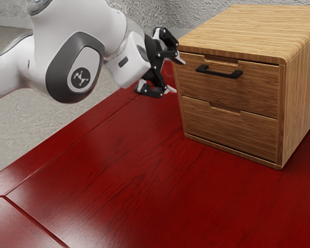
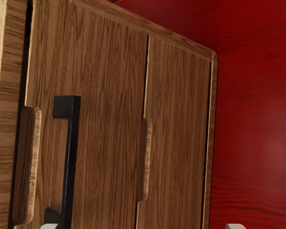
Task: Pull the drawer handle with one arm to open the drawer
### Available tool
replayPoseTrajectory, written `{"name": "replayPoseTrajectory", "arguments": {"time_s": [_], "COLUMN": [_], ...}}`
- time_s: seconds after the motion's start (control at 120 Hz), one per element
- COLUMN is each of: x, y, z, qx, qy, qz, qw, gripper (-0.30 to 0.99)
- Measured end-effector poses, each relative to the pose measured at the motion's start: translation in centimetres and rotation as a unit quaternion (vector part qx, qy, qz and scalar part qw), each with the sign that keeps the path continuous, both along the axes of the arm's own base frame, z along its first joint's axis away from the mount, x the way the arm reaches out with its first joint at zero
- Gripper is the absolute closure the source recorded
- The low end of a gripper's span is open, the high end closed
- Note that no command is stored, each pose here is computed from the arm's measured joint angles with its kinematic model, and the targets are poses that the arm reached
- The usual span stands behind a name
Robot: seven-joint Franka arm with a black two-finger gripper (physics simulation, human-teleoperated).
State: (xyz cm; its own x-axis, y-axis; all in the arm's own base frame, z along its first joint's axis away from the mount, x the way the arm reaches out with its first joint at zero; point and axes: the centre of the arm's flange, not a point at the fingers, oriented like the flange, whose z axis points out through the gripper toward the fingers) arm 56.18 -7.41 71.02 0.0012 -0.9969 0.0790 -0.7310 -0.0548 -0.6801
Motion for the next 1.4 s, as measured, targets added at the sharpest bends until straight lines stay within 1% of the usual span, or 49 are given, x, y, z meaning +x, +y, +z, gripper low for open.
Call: {"name": "replayPoseTrajectory", "arguments": {"time_s": [0.133,0.333,0.467,0.583,0.742,0.817,1.008,1.083,1.4], "x": [2.2,5.8,7.7,9.3,11.9,12.6,14.2,14.4,15.3], "y": [-1.4,-3.0,-1.2,0.1,0.5,1.0,1.3,1.4,1.0], "z": [-1.1,-2.3,-3.7,-3.4,-4.2,-4.1,-6.7,-7.2,-7.4], "qx": [0.004,0.008,0.013,0.017,0.017,0.018,0.022,0.023,0.022], "qy": [-0.001,-0.002,0.005,-0.005,-0.007,-0.008,0.014,0.018,0.008], "qz": [-0.038,-0.079,-0.078,-0.078,-0.088,-0.088,-0.096,-0.099,-0.107], "qw": [0.999,0.997,0.997,0.997,0.996,0.996,0.995,0.995,0.994], "gripper": [0.30,0.32,0.33,0.34,0.34,0.35,0.36,0.37,0.62]}}
